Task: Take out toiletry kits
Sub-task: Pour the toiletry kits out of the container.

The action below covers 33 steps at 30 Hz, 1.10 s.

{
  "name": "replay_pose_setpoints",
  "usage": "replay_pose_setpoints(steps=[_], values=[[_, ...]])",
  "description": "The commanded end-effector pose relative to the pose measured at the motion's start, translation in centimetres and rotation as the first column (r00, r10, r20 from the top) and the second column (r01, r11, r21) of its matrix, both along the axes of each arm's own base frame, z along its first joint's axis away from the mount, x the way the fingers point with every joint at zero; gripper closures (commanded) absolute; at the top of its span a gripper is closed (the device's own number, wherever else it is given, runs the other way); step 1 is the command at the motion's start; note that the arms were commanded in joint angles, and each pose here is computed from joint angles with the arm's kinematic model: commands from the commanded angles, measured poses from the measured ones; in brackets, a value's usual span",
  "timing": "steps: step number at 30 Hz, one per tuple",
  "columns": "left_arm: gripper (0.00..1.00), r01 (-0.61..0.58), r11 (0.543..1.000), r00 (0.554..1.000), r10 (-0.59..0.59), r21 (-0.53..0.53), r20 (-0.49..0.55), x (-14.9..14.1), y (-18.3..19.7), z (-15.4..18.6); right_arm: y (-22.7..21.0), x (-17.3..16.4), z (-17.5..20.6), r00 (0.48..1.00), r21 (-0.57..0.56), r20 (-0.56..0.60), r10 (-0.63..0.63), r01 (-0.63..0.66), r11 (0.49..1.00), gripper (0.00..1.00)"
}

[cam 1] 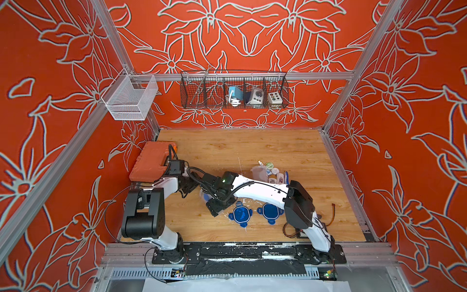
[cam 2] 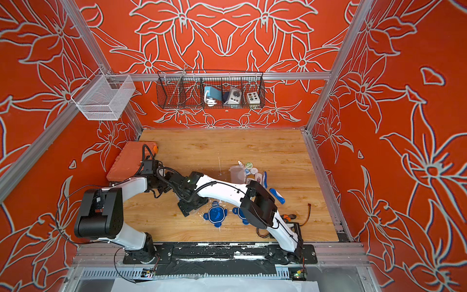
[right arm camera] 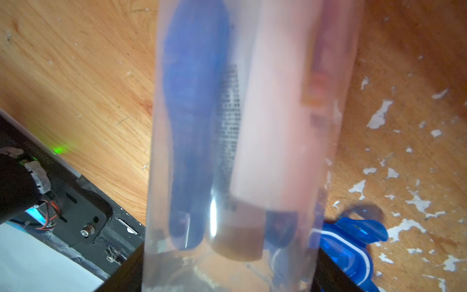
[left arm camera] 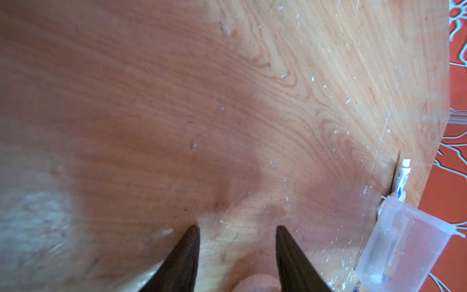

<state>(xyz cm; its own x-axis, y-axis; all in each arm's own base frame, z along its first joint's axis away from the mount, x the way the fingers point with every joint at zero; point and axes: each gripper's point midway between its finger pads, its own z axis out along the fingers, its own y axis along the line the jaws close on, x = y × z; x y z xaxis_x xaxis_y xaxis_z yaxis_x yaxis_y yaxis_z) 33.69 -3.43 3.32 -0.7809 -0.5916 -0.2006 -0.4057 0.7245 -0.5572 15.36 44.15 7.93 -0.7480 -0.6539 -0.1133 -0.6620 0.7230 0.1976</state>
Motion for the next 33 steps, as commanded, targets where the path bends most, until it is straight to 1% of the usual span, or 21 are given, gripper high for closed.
replay_pose_setpoints(steps=[1,4,9,15,21,24,29,33], values=[[0.49,0.016,1.000,0.999,-0.016,0.006,-0.040,-1.0,-0.3,-0.5,-0.7,-0.6,1.5,0.999,0.019,-0.020,-0.047,0.047,0.999,0.42],[0.49,0.017,1.000,0.999,-0.017,0.008,-0.042,-1.1,-0.3,-0.6,0.0,-0.9,1.2,0.997,0.024,-0.051,-0.050,0.052,0.998,0.43],[0.49,0.021,1.000,0.999,-0.020,0.015,-0.042,-1.2,-0.3,-0.6,-0.1,-1.0,1.6,0.998,0.026,-0.052,-0.048,0.049,0.998,0.43],[0.49,0.021,1.000,0.999,-0.021,0.017,-0.040,-1.1,-0.3,-0.5,-0.5,-2.3,2.2,0.993,0.054,-0.106,-0.046,0.052,0.997,0.43],[0.49,0.023,0.999,0.999,-0.022,0.027,-0.038,-1.2,-0.3,-0.4,-0.4,-2.1,1.6,0.993,0.026,-0.109,-0.044,0.047,0.999,0.43],[0.49,0.023,0.999,0.999,-0.021,0.037,-0.032,-1.2,-0.2,-0.2,-0.4,-2.6,1.7,0.991,0.033,-0.125,-0.047,0.052,0.998,0.43],[0.49,0.016,0.998,1.000,-0.015,0.061,-0.014,-0.9,0.1,0.4,-0.7,-2.4,2.9,0.993,0.047,-0.103,-0.056,0.061,0.997,0.41],[0.49,0.003,0.996,1.000,-0.004,0.091,0.011,-0.8,0.5,1.1,0.4,-1.9,2.5,0.993,0.048,-0.104,-0.057,0.062,0.997,0.42]])
